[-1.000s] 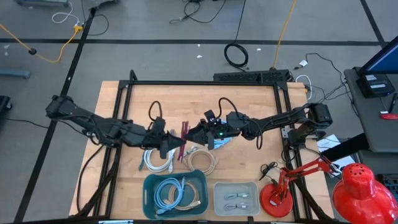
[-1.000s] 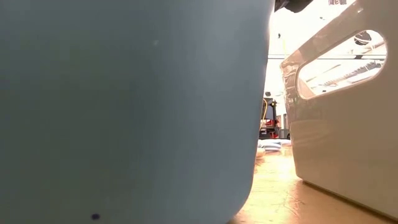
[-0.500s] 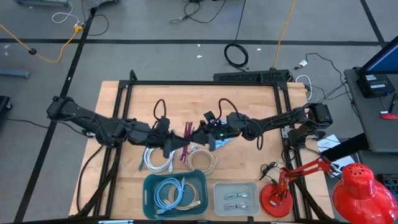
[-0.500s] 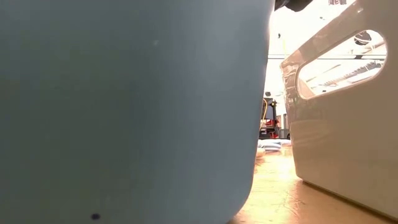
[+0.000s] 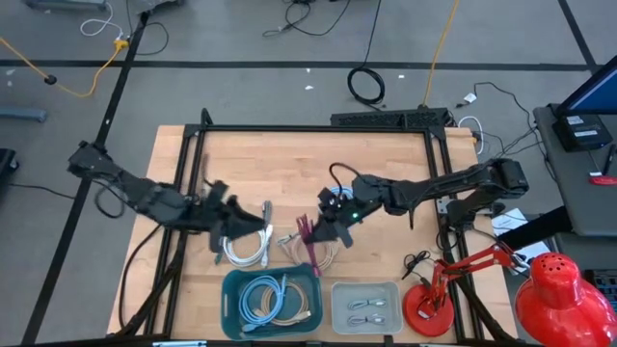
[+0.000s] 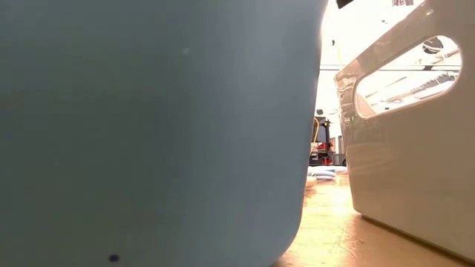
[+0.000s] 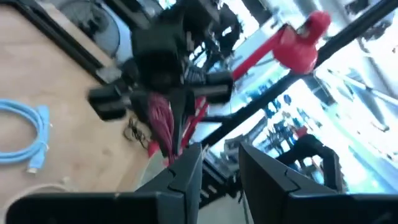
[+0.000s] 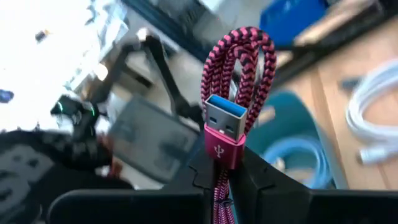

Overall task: Pick & Place USB Port
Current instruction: Put the small pink charger cable into the grey bin

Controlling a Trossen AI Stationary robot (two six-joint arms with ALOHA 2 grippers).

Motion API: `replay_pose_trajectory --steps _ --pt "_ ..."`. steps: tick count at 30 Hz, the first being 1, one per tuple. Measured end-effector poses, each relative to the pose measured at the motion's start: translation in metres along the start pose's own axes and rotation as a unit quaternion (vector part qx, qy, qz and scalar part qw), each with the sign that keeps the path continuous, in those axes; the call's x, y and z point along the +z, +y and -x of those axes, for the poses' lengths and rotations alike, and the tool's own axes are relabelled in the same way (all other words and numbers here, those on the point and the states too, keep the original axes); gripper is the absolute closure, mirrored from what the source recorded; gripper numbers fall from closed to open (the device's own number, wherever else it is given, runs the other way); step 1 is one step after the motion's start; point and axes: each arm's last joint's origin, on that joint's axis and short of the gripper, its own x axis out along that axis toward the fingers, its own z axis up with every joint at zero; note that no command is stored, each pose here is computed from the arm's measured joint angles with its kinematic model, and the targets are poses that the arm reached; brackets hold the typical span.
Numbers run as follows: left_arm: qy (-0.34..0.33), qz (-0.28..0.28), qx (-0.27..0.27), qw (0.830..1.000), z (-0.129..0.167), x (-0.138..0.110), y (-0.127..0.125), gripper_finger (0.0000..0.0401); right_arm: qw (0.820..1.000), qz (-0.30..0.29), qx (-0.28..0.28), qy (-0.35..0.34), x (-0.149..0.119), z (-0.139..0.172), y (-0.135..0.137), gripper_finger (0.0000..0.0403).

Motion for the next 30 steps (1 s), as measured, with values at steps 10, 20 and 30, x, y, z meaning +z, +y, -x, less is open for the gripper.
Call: replay_pose_trajectory --steps 10,20,30 --pt "-0.022 -0.013 0.056 0.998 0.023 0.003 0.004 0.0309 0.979 -0.029 -0.060 0.195 -0.055 0.003 0.017 0.0389" --pt "-0.008 -0.006 0.077 0.997 0.023 -0.001 0.009 0.0309 0.945 -0.017 -0.096 0.314 -0.102 0.004 0.030 0.0389" --pt "-0.006 0.006 0.081 0.997 0.023 -0.001 0.009 0.0309 0.923 0.000 -0.089 0.375 -0.140 -0.016 0.028 0.0389"
